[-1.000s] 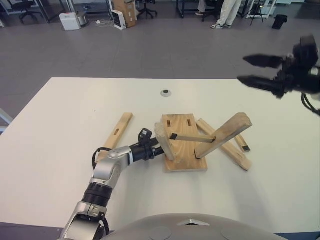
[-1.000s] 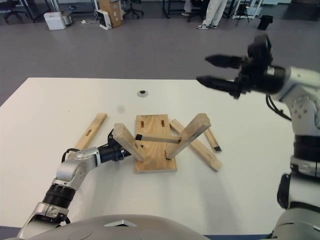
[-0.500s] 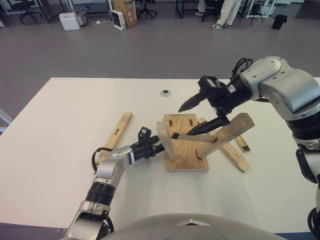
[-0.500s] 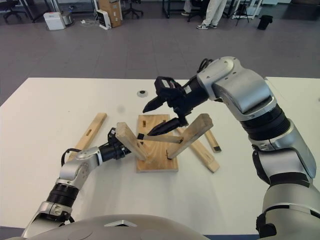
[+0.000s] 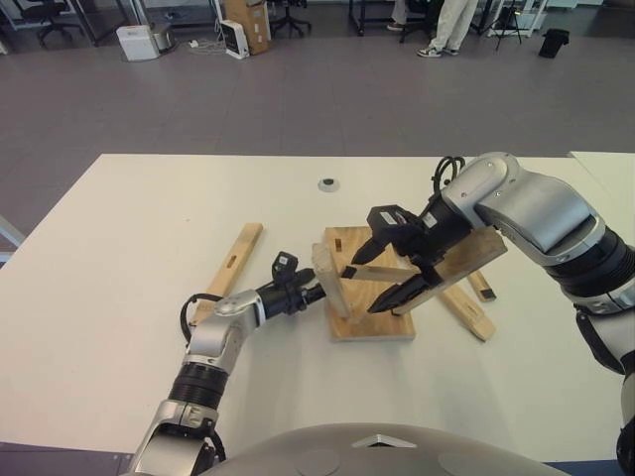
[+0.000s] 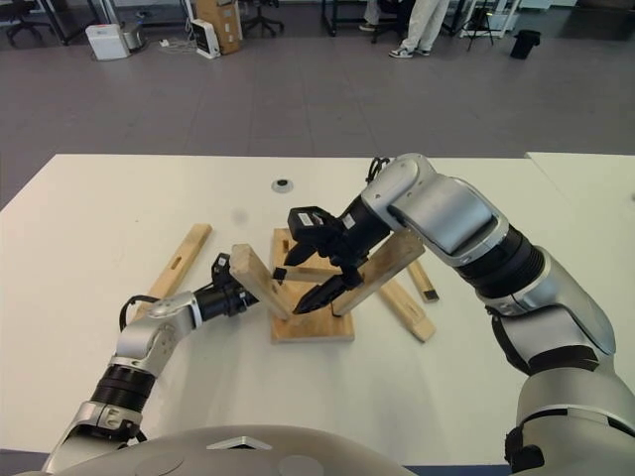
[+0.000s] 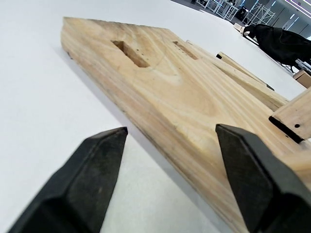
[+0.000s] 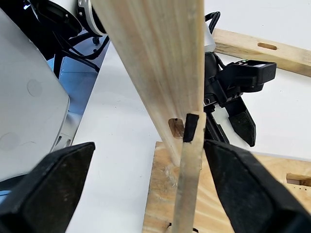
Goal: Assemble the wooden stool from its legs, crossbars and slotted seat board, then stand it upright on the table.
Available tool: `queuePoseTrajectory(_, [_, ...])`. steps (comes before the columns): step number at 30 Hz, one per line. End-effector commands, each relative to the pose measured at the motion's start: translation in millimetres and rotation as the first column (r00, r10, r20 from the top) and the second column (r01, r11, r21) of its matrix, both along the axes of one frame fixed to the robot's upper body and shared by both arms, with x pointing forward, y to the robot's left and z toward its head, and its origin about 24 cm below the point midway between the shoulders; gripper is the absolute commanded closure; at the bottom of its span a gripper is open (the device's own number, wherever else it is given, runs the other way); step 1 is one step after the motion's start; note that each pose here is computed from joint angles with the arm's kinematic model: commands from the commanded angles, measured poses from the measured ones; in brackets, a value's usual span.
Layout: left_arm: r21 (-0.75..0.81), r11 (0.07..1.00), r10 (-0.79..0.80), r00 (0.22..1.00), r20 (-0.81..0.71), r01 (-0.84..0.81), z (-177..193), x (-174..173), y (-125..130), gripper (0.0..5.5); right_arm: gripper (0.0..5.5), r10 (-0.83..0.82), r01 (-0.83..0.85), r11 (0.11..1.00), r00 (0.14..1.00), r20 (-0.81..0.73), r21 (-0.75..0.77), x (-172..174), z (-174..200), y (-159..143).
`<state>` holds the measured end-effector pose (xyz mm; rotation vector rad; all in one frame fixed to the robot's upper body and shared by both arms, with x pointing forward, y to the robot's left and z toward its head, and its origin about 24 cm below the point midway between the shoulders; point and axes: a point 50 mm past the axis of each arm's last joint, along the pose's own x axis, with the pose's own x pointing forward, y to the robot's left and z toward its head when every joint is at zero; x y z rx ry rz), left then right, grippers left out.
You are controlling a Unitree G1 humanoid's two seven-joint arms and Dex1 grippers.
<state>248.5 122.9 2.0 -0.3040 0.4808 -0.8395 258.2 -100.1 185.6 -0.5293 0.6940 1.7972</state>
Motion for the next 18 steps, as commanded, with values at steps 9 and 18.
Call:
queuePoseTrajectory(9, [0.097,0.995,0.018,0.998,-0.055,-0.012,-16.1,-6.7,7.4,2.15,1.37,0.107,-0.108,0.994,0.994,0.016,0.017,-9.8,-2.2,0.2])
queuePoseTrajectory(18, [0.771,0.562,-0.407,0.912,-0.058,0.300,-58.8,-10.7,32.3,2.15,1.37,0.132,-0.133,0.991,0.989,0.072,0.011,-13.5,-1.6,2.6])
